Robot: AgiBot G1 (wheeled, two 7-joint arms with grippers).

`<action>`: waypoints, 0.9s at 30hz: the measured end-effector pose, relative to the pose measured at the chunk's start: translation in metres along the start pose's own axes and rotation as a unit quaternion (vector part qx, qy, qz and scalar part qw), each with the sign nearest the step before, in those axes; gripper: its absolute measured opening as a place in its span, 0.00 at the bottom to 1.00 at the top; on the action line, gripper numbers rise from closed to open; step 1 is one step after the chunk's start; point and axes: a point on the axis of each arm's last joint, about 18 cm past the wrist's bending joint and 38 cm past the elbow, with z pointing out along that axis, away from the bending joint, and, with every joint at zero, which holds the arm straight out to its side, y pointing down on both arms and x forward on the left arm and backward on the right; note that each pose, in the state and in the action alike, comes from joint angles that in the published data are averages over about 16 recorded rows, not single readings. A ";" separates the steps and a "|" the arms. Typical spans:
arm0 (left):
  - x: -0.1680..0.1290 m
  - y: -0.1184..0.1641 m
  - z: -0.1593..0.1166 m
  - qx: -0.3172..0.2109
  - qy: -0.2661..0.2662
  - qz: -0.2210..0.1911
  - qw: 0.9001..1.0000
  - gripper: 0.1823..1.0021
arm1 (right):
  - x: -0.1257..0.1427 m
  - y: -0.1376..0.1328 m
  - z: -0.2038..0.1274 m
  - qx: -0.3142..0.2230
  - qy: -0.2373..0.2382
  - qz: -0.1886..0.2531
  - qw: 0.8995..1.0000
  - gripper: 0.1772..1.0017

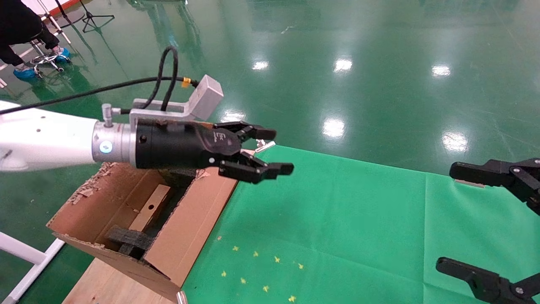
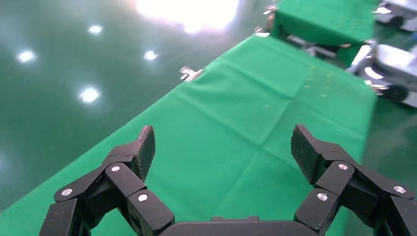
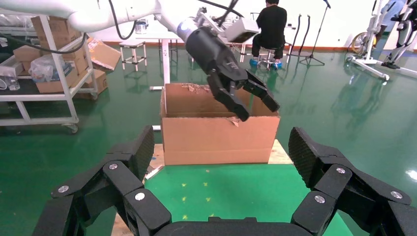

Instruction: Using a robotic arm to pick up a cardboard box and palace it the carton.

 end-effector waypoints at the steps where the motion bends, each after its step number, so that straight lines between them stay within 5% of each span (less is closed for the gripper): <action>1: 0.005 0.000 0.000 0.006 0.008 0.006 1.000 1.00 | 0.000 0.000 0.000 0.000 0.000 0.000 1.000 1.00; 27: 0.106 -0.009 -0.024 0.145 0.144 0.146 0.968 1.00 | 0.000 0.000 0.000 0.000 0.000 0.000 1.000 1.00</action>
